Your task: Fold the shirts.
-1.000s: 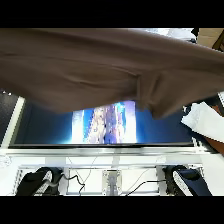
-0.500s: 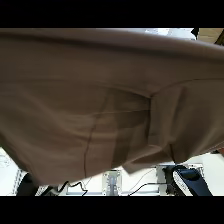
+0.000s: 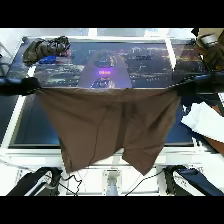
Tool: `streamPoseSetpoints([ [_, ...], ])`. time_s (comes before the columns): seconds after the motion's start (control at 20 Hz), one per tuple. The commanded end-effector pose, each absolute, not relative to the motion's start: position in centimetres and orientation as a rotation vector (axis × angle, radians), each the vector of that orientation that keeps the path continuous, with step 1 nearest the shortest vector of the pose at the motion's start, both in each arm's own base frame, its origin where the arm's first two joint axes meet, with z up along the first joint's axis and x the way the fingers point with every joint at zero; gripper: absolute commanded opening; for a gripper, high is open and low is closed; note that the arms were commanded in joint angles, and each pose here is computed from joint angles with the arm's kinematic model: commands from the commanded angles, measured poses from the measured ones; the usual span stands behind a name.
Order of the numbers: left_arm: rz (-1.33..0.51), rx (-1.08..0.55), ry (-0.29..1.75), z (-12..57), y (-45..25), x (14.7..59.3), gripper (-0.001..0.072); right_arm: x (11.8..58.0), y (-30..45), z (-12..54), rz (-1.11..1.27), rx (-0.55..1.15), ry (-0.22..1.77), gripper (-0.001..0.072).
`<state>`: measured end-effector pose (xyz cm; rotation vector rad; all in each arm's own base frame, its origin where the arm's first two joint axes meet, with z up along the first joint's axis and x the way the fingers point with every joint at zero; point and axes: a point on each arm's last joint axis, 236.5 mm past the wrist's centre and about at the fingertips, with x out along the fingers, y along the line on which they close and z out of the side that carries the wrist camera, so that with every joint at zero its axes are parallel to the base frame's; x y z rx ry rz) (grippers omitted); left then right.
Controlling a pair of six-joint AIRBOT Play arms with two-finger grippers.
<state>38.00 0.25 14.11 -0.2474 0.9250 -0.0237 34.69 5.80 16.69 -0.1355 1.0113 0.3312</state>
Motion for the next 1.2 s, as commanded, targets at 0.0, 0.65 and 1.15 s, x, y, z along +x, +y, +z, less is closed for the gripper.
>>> streamPoseSetpoints([
  [0.0, 0.000, -0.317, 0.904, 9.0, 1.0, 45.2, 0.0007, 40.1, 6.9, 7.1, 0.370, -0.090, 1.131, 0.0015],
  [0.65, -0.286, -0.547, 0.718, 16.8, -3.8, 60.1, 0.0697, 55.5, 4.1, 10.4, 0.190, -0.115, 0.910, 0.0397],
  [1.15, -0.129, -0.268, 1.273, 8.6, 3.4, 44.5, 0.0678, 38.5, 1.5, 1.1, 0.273, 0.014, 1.489, 0.0323],
])
